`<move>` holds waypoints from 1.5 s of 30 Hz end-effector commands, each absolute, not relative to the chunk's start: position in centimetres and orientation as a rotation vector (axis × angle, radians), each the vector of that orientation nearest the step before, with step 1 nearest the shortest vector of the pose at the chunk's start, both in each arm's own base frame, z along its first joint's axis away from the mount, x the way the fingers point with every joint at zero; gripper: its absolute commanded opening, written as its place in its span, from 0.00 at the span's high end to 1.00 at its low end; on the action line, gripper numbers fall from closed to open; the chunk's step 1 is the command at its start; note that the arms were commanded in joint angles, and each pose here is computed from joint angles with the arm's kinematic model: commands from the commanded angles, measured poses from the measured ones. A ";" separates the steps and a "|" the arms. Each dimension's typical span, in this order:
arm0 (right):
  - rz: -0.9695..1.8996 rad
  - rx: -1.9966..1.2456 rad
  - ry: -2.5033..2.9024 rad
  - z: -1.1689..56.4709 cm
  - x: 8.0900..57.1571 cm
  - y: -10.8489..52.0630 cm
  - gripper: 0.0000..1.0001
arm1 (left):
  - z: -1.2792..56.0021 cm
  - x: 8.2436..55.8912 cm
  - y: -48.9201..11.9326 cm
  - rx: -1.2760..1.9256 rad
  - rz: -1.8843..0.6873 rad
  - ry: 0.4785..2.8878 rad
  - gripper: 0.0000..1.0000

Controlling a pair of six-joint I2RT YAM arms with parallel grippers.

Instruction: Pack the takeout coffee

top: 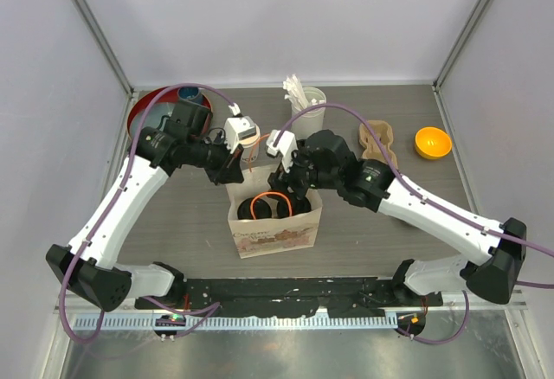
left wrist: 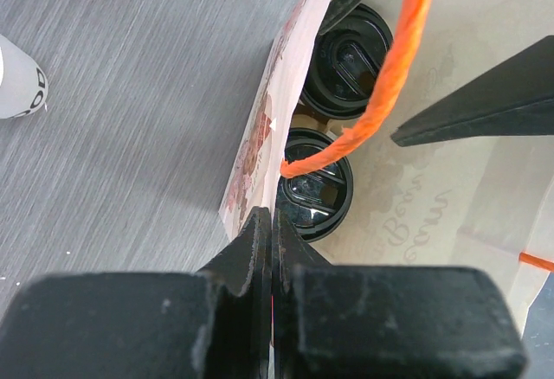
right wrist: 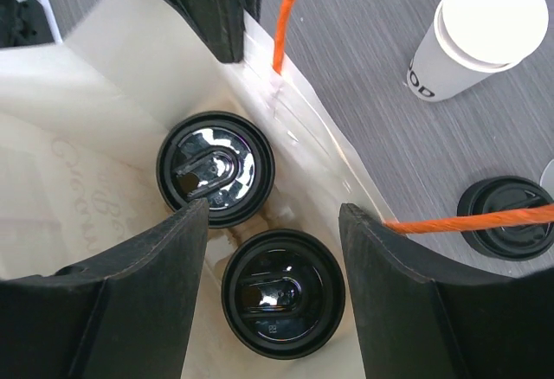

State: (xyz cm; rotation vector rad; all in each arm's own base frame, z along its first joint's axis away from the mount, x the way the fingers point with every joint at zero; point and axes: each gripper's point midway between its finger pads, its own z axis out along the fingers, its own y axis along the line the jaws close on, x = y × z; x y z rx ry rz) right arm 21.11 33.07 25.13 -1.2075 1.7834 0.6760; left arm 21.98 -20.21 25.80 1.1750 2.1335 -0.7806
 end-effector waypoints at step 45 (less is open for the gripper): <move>0.440 -0.267 1.776 33.6 42.1 17.8 0.56 | 26.6 24.8 -18.9 1.229 -0.573 2.086 1.00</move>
